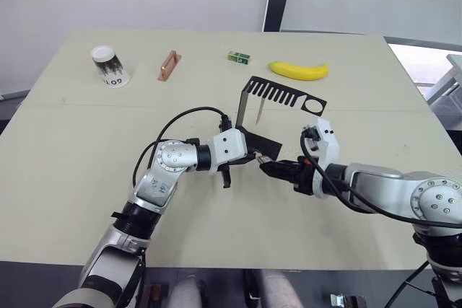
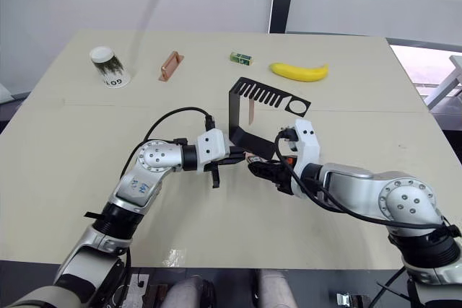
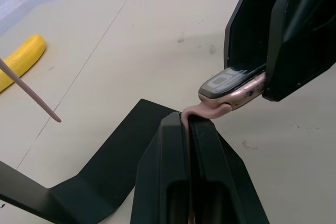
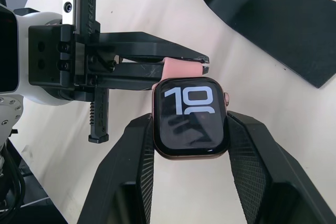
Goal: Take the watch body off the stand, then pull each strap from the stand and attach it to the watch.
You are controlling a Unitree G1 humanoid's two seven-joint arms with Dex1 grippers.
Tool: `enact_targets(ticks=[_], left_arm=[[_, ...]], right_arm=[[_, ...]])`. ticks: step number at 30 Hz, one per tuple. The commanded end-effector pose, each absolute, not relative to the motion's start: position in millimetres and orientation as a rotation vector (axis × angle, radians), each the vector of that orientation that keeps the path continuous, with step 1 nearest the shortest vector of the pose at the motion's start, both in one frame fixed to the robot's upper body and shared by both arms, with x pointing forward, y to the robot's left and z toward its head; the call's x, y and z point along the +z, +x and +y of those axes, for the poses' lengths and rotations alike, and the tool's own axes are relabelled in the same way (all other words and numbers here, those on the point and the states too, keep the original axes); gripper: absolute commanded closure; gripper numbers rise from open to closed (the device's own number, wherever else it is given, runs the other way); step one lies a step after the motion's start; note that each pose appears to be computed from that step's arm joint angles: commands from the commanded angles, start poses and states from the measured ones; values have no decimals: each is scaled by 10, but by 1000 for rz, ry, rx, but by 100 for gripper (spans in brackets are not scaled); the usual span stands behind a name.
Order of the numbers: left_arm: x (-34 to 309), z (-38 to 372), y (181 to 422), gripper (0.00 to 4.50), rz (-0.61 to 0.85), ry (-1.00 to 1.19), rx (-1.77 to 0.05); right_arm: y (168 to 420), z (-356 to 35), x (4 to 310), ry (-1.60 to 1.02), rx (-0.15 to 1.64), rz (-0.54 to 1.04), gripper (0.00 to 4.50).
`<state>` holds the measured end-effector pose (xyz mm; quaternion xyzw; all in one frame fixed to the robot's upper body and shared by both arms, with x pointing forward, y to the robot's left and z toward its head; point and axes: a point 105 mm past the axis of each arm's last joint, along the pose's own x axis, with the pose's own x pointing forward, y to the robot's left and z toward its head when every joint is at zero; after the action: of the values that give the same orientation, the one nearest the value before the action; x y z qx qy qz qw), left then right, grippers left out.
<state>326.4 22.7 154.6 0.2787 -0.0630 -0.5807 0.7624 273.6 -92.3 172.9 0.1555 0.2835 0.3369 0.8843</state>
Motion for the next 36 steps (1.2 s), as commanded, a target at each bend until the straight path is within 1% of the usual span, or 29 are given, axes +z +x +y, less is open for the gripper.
enact_targets(ticks=[1,17,26,29,30,32,33,34,35,36], left_arm=[[1652,-2,3088,443,-222,620,-1342],[1645,-3,3092,443,-218,618,-1339],[1667,135,3071,443,-212,622,-1346],[1666,244,3051,361,-192,627,-1363],[1665,279,3041,307,-185,629,-1368],[1663,369,3010,221,-158,626,-1384],[1668,422,2995,165,-145,624,-1391],[1674,466,2985,118,-136,626,-1394],[1676,536,2970,82,-124,639,-1402],[1680,613,2963,29,-111,648,-1404]], right_arm=[[2625,-729,1966,366,826,529,298],[2617,-740,1969,356,827,531,298],[2669,-869,1885,335,788,538,298],[2671,-896,1890,312,794,528,298],[2665,-905,1892,294,800,523,298],[2640,-921,1902,255,818,513,298],[2630,-928,1905,227,829,507,298],[2623,-936,1906,206,838,503,298],[2613,-947,1901,168,848,501,298],[2591,-961,1887,116,862,499,298]])
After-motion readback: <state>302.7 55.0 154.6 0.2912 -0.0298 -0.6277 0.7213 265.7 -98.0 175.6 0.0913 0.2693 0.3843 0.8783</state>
